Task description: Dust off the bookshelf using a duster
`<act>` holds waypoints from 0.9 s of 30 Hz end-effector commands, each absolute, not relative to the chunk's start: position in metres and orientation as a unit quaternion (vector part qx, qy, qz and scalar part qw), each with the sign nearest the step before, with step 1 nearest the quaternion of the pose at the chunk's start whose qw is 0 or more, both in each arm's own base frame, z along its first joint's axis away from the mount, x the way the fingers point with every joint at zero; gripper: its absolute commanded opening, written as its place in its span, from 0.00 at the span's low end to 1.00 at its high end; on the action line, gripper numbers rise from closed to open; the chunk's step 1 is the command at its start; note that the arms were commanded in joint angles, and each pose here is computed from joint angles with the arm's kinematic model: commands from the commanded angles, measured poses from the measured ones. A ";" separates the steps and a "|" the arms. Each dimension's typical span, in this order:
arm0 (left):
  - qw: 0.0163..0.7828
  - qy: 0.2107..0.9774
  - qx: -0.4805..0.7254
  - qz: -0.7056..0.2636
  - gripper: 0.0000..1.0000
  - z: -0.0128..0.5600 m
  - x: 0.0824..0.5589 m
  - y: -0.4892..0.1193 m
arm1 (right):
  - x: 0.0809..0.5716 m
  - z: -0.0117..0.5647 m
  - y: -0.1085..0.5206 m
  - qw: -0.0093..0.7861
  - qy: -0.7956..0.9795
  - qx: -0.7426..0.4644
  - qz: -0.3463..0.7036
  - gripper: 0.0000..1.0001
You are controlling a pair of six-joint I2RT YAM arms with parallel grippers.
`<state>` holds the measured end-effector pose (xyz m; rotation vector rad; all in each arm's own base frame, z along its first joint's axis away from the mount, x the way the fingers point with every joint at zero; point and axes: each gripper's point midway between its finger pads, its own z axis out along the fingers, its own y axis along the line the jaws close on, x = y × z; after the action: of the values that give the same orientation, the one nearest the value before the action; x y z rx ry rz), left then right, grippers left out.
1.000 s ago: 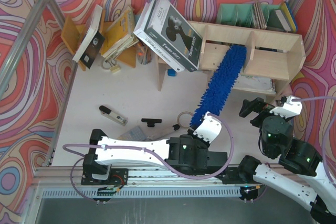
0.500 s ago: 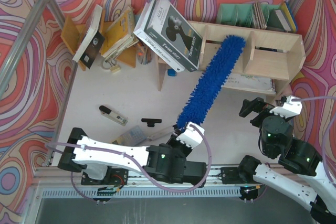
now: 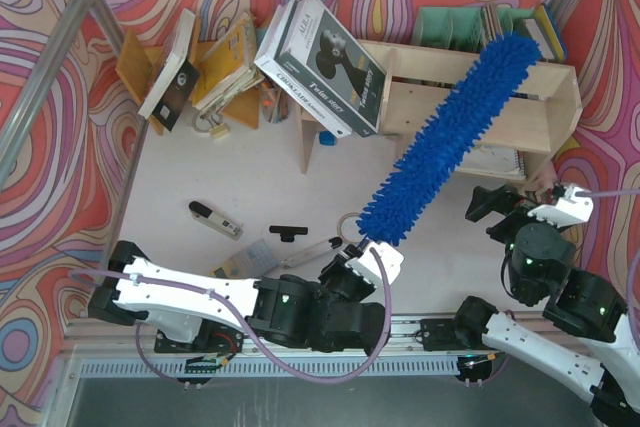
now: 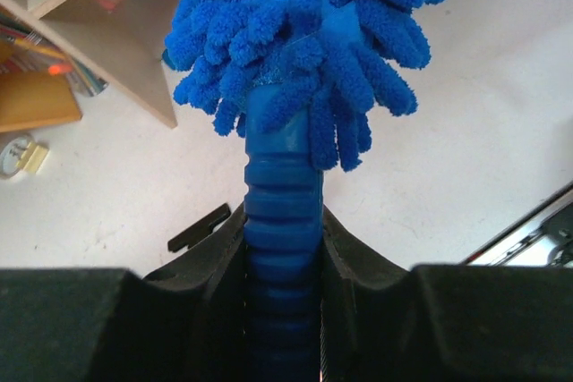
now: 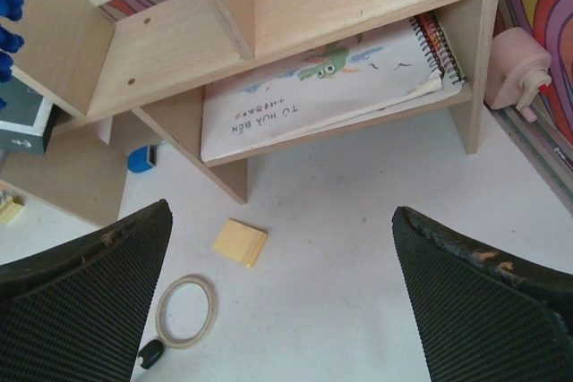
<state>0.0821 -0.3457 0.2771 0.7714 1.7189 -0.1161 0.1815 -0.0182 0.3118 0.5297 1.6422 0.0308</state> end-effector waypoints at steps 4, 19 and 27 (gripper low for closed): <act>0.576 0.736 0.342 -0.093 0.00 0.284 0.082 -0.384 | 0.174 0.340 -0.033 0.665 0.701 0.258 0.017 0.99; 0.487 0.778 0.395 -0.037 0.00 0.214 0.067 -0.431 | 0.188 0.368 -0.024 0.672 0.691 0.266 0.003 0.99; 0.488 0.784 0.383 -0.033 0.00 0.210 0.079 -0.425 | 0.190 0.366 -0.022 0.672 0.690 0.270 0.006 0.99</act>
<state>0.0679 -0.4312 0.1927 1.0159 1.9065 -0.0534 0.1892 -0.0193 0.3589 0.5754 1.5894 0.0097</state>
